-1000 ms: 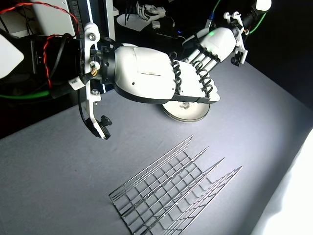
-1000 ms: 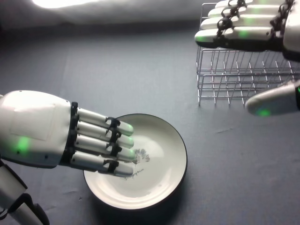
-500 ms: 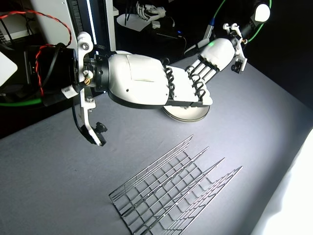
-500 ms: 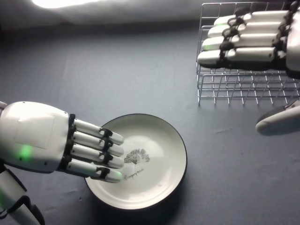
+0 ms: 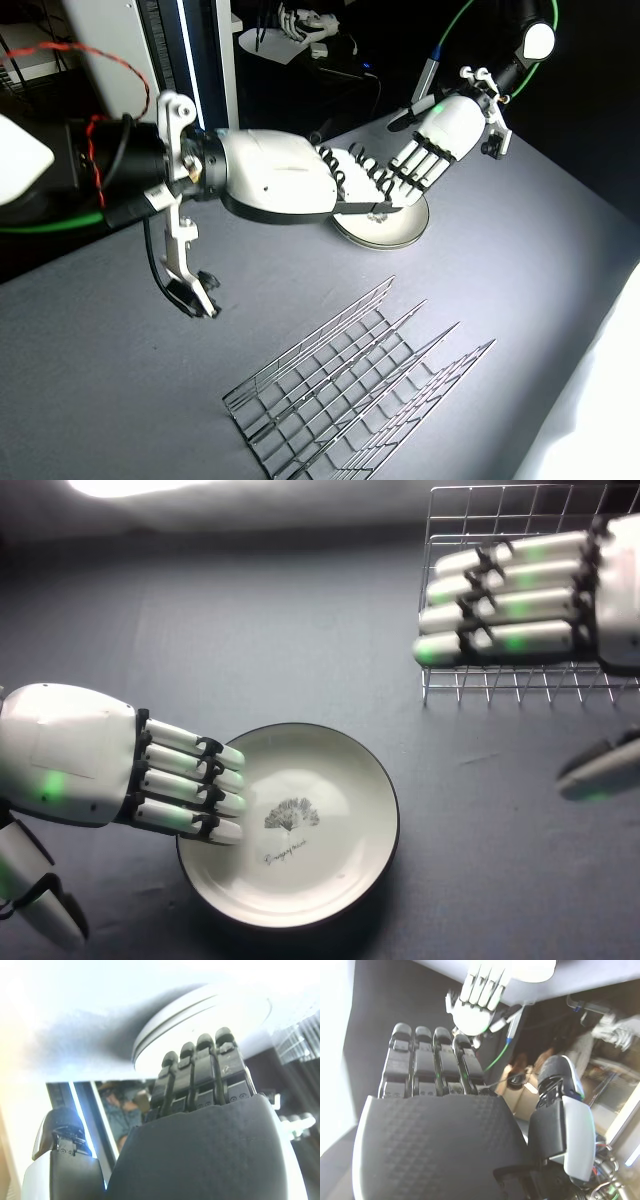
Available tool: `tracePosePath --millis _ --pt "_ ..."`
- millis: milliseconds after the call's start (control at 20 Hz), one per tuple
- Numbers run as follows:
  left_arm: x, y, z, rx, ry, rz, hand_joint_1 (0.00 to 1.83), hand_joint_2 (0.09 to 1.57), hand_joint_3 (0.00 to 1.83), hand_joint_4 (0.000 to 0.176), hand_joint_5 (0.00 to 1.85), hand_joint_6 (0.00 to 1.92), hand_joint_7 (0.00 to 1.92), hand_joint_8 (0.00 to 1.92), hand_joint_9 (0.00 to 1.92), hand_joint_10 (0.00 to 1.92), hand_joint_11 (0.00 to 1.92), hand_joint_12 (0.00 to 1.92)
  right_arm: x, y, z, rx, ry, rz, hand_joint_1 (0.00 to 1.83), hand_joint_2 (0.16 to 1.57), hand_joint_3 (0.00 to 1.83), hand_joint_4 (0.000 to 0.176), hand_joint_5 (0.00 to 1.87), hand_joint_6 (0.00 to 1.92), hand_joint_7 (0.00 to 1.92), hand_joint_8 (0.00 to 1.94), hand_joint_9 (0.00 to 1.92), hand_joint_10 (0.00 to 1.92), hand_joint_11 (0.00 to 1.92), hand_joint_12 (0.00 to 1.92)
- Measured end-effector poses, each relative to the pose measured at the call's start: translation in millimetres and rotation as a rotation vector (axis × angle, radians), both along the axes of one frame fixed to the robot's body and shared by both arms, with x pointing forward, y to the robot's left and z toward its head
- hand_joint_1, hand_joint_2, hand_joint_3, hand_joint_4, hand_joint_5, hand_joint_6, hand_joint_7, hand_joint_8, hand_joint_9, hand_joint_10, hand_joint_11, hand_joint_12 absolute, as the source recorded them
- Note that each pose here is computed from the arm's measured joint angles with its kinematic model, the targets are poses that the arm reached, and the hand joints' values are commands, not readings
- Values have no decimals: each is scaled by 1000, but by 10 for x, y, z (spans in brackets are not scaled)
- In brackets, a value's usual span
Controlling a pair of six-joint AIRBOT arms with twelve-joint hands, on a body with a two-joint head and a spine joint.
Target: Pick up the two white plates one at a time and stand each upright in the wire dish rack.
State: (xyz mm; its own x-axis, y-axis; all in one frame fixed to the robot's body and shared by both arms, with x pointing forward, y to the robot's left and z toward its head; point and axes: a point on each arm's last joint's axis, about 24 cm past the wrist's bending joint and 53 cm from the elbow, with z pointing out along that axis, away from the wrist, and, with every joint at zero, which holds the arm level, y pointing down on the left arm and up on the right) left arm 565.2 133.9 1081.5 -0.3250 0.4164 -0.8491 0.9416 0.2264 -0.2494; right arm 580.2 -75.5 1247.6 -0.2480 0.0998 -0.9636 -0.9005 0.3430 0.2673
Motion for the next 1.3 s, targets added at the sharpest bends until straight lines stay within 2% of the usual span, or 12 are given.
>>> tracePosePath --millis 150,450,600,750,950,1300 --pt "-10 80 -92 33 1 -7 0 1014 0 0 0 0 0 0 0 0 0 0 19 80 -46 -10 -2 12 25 1033 0 0 0 0 0 0 0 0 0 0" --pt "-28 94 -104 39 3 -15 0 1013 0 0 0 0 0 0 0 0 0 0 -11 131 -114 -40 -16 30 3 1017 0 0 20 7 0 0 0 0 14 6" --pt "-68 112 -140 50 10 -28 0 1020 0 0 0 0 0 0 0 0 0 0 -49 175 -161 -58 -22 51 101 1037 1 0 0 0 0 0 0 0 0 0" --pt "-104 144 -199 65 20 -33 0 1033 5 0 0 0 0 0 0 0 0 0 -57 193 -159 -52 -19 60 21 1059 8 0 0 0 0 0 0 0 0 0" --pt "-121 163 -236 73 27 -32 0 1025 0 0 0 0 0 0 0 0 0 0 -67 204 -237 -65 -5 64 143 1009 0 0 0 0 0 0 0 0 0 0" --pt "-115 90 -309 70 41 -25 0 1028 1 0 0 0 0 0 0 0 0 0 -65 187 -334 -83 14 57 0 1084 20 0 0 0 0 0 0 0 0 0"
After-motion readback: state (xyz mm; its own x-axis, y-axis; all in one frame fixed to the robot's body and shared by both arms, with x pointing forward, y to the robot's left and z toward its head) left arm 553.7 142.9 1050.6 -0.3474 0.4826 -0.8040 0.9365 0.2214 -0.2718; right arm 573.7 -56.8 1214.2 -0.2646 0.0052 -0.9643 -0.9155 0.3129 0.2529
